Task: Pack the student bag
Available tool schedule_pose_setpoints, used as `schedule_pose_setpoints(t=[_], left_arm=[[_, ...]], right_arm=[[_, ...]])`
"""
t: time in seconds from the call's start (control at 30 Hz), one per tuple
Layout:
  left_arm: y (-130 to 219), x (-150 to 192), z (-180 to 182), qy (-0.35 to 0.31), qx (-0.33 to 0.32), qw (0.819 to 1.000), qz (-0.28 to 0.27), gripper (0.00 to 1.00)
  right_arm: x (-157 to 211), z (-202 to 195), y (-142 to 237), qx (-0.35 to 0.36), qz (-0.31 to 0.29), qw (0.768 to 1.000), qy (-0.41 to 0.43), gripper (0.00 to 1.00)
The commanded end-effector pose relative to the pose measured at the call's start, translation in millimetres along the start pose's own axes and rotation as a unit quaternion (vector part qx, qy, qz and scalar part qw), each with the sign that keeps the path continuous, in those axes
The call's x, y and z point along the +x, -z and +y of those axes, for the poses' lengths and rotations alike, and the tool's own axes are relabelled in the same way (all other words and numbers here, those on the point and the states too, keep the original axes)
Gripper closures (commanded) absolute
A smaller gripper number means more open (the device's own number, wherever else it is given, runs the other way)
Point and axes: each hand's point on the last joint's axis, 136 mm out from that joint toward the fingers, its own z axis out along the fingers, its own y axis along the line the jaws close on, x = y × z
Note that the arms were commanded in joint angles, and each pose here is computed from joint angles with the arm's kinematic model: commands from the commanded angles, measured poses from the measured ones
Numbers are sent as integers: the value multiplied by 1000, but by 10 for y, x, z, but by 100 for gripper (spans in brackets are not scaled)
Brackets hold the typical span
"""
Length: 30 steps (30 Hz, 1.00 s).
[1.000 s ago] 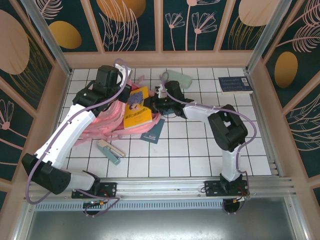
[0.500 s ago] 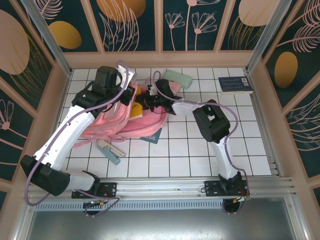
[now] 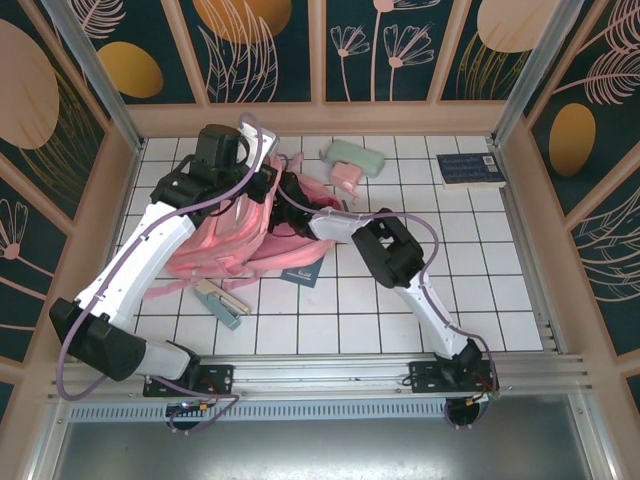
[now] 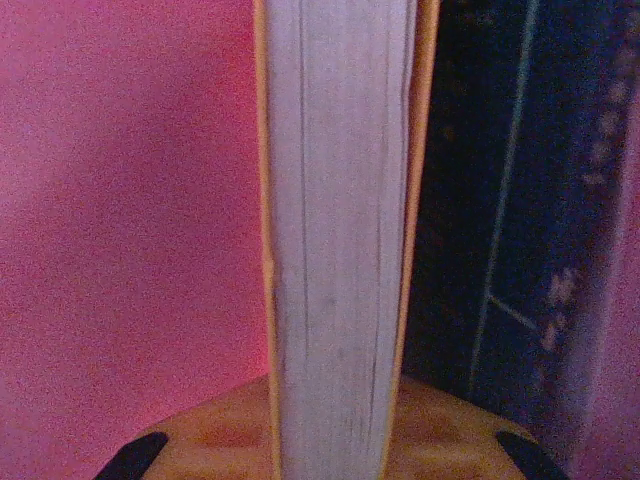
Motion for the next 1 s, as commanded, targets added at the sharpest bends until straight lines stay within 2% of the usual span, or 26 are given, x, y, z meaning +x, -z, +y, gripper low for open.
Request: schedule_pose_setpoints(t=[0.0,0.03,0.1,0.23,0.33,0.4,0.47,0.57,0.97], left_arm=[[222,-584,-119,-11,24,994,-104,100],[223,-585,-116,-10,22,994,-106,100],[232,-576,-94,-7,15,994,-108,100],[303,-561,33,-4,-23,993,-115,100],[401,-556,168,0,-65,990,-128,100],[473,-562,237,5,-88,987,-137,100],[535,-562,319,9,-112,983,-143,100],[576,-513,528,31,-154,978,-140,100],[803,-200,1343,153,-249,945,-148,100]], right_arm=[[-112,472,-132,-58,-26,998,17,91],[-95,456,-189,-56,-21,998,16,85],[-81,400,-260,-47,-17,999,16,66],[-105,457,-143,-51,-24,998,30,39],[-167,546,43,-57,-37,997,47,29],[-194,608,174,-66,-42,995,56,27],[-198,681,303,-68,-44,994,71,21],[-195,774,487,-58,-56,991,110,2],[-352,885,1356,-51,-104,978,173,1]])
